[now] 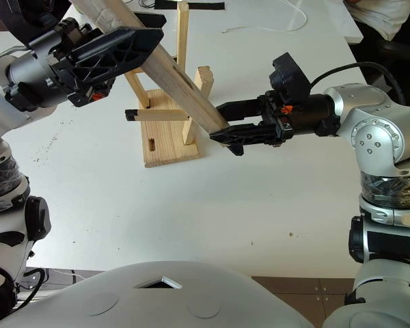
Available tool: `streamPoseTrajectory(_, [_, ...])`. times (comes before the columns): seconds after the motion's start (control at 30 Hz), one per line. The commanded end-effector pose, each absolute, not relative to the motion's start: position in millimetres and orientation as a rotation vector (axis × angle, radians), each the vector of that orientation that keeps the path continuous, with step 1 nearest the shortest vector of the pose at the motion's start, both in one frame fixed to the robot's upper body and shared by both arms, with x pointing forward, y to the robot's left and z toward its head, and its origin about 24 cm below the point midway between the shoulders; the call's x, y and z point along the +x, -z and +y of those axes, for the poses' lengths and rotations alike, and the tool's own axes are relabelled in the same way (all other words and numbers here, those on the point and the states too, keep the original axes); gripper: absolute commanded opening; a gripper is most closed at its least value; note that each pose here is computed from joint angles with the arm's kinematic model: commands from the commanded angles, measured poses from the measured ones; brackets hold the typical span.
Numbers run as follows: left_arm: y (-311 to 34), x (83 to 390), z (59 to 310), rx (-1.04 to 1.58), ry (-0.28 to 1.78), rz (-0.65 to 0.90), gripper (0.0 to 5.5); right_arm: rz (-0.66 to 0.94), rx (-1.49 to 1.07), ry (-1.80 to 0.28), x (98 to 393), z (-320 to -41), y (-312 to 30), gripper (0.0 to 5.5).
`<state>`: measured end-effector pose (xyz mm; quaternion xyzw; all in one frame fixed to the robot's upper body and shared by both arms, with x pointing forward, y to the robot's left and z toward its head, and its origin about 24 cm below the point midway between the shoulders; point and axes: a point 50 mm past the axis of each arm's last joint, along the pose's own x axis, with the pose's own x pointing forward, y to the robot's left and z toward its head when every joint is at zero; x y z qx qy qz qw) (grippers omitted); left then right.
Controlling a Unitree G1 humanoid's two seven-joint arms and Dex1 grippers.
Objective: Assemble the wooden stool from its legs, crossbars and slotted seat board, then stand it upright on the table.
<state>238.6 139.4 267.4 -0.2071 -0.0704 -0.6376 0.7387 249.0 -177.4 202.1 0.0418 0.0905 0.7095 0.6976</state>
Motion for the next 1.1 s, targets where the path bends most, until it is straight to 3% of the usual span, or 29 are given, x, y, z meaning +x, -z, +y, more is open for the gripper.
streamPoseTrajectory(0.03, [-269.8,238.8,150.8,-0.440,1.283,-0.207,2.05,0.154,0.116,-1.482,253.9,-182.6,-202.5,2.95])
streamPoseTrajectory(0.17, [-271.0,237.9,165.0,-0.415,1.160,-0.249,2.05,0.063,0.158,-1.315,253.1,-189.4,-200.7,3.54])
streamPoseTrajectory(0.27, [-290.6,235.0,206.9,-0.290,0.988,-0.335,2.05,-0.062,0.234,-1.105,247.7,-212.7,-208.8,4.04])
streamPoseTrajectory(0.37, [-313.6,226.2,247.8,-0.101,0.851,-0.373,2.04,-0.168,0.303,-0.907,244.5,-239.3,-217.2,4.08])
streamPoseTrajectory(0.53, [-315.7,223.0,275.9,0.048,0.764,-0.352,2.04,-0.225,0.312,-0.830,252.8,-246.4,-224.8,4.08])
streamPoseTrajectory(0.8, [-203.7,234.9,255.6,-0.092,0.732,-0.206,2.04,-0.211,0.290,-0.883,285.1,-235.6,-231.1,4.08])
streamPoseTrajectory(1.1, [-157.6,241.8,235.5,-0.077,0.789,-0.127,2.04,-0.171,0.223,-0.846,302.5,-245.5,-226.7,4.08])
